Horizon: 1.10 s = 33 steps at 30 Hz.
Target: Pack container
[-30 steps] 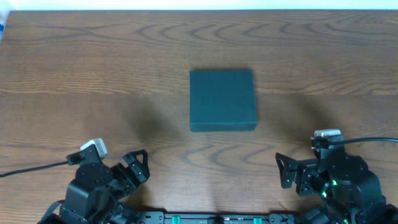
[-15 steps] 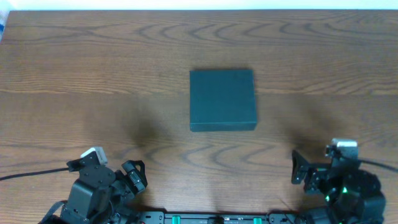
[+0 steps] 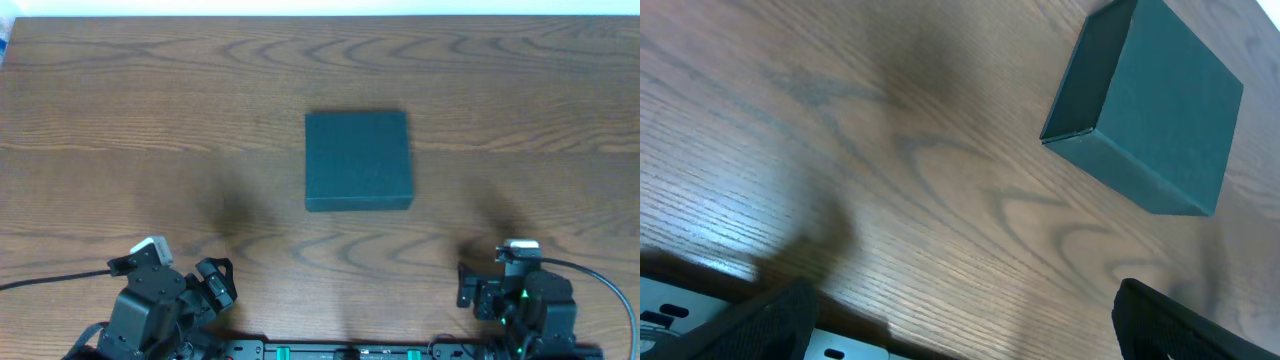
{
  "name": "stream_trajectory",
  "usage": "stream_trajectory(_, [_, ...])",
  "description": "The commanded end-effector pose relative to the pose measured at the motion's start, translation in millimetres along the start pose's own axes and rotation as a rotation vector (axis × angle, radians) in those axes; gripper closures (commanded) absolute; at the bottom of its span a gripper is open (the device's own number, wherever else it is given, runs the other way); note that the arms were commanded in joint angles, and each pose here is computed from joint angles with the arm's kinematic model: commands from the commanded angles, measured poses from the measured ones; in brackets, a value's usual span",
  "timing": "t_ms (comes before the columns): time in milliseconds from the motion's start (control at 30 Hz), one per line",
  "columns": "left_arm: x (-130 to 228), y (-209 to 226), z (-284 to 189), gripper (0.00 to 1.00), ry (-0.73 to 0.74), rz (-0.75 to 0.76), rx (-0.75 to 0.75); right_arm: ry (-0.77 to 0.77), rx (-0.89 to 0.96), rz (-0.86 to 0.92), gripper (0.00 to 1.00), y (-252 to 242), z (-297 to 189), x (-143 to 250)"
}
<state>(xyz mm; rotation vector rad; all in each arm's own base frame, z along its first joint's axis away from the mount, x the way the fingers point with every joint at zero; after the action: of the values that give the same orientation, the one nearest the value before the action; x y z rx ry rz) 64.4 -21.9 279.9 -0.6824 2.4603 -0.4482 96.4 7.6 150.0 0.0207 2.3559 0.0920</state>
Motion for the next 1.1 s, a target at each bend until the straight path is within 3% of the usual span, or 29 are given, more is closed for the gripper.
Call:
stream_trajectory(0, [0.2,-0.2,-1.0,0.05,0.001,-0.005,0.006,0.007,-0.007,-0.019,0.01,-0.1,3.3,3.5])
stream_trajectory(800, [-1.0,1.1,-1.0,0.05,-0.015,0.011,-0.009,0.013,-0.007,-0.018,0.01,-0.1,3.9,4.7])
stream_trajectory(967, [-3.8,2.6,-1.2,0.04,-0.046,0.113,-0.031,0.013,-0.007,-0.018,0.01,-0.1,3.9,4.7])
stream_trajectory(1067, [-8.0,-3.7,-0.1,0.05,-0.084,0.368,0.005,0.013,-0.007,-0.018,0.01,-0.1,3.9,4.7])
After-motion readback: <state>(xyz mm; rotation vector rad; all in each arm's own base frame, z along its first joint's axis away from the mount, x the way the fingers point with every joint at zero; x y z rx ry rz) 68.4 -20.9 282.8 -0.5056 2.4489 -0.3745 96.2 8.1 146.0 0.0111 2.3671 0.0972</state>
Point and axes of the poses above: each gripper's point midway between its finger pads, its own z axis out along the fingers, its own y axis along the line the jaws close on, x = y × z, the point moved 9 cm from there along -z, back along the fingers
